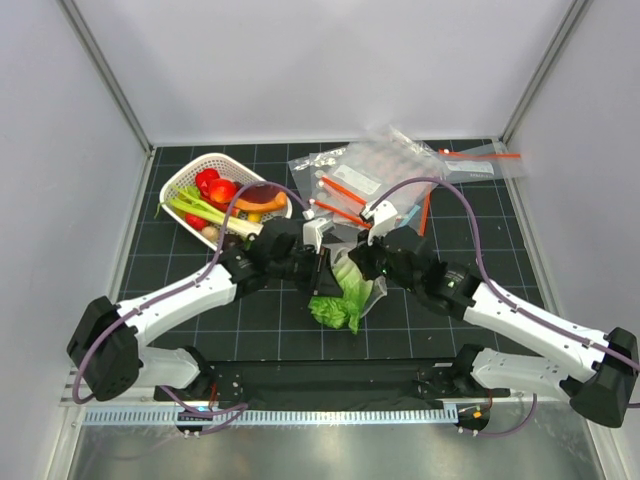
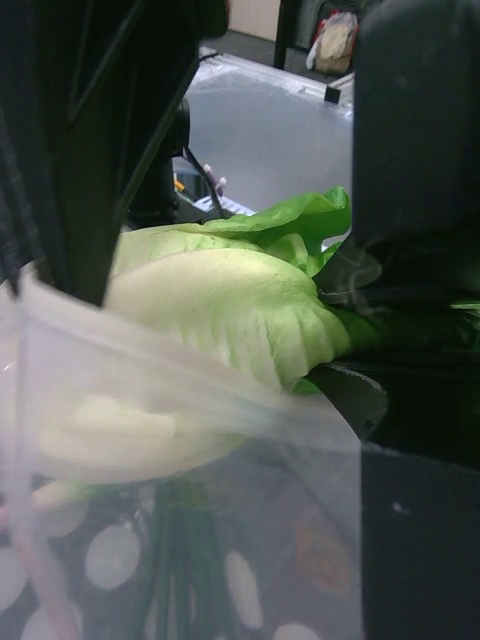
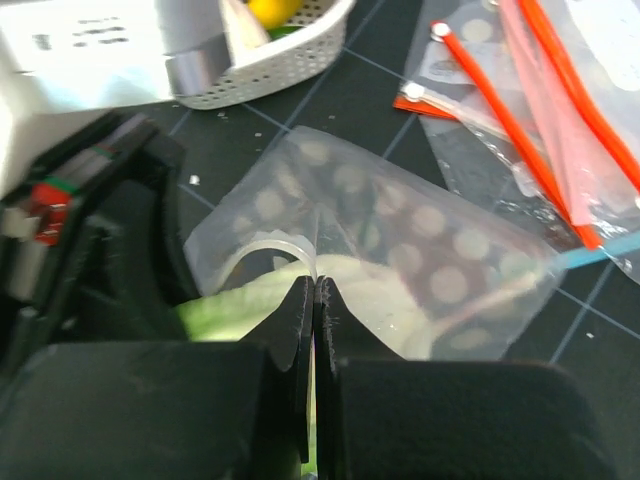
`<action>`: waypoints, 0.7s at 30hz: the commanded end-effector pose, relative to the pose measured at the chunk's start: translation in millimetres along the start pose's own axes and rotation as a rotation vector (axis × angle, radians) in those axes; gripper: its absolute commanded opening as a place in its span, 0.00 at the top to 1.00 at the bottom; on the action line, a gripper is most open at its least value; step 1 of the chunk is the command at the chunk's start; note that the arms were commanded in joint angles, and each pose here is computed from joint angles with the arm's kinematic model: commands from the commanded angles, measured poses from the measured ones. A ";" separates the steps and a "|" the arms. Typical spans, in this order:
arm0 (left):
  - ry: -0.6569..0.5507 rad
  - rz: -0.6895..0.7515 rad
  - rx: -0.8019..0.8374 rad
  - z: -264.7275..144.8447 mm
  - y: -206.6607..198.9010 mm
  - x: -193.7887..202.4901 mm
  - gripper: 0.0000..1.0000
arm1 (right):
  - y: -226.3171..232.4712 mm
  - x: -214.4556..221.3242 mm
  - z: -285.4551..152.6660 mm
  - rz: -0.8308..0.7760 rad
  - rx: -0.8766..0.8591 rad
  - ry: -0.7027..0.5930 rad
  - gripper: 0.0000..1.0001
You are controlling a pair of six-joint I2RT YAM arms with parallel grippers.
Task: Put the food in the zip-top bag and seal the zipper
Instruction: Place the fake vegetable in the zipper food storage bag.
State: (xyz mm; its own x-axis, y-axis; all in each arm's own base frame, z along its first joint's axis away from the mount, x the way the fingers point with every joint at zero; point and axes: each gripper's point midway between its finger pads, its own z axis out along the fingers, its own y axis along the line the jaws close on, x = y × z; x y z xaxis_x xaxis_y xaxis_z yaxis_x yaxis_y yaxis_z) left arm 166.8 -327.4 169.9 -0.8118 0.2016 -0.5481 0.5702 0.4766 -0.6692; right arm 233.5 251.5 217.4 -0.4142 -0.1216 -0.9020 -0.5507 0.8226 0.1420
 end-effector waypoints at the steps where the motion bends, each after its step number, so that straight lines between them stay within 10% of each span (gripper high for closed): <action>1: -0.164 0.133 -0.004 -14.7 -17.2 -41.9 1.00 | 39.3 -29.9 -11.2 -0.005 -0.172 -0.055 0.99; 10: -0.398 0.166 -0.222 -42.2 16.6 -68.8 1.00 | 59.4 -17.0 -2.9 -0.014 -0.216 0.025 0.99; 21: -0.383 0.063 -0.292 -26.3 47.7 -77.0 1.00 | 65.1 -17.1 -7.2 -0.005 -0.241 0.017 0.99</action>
State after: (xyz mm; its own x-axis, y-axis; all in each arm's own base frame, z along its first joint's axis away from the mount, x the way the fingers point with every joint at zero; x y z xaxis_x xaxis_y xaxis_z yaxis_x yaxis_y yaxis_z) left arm 228.2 -291.3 151.5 -0.7381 0.0536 -0.6726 0.4910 0.7264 -0.4810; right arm 206.9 296.0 231.3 -0.4275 -0.1633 -0.8891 -0.6842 0.7012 0.2002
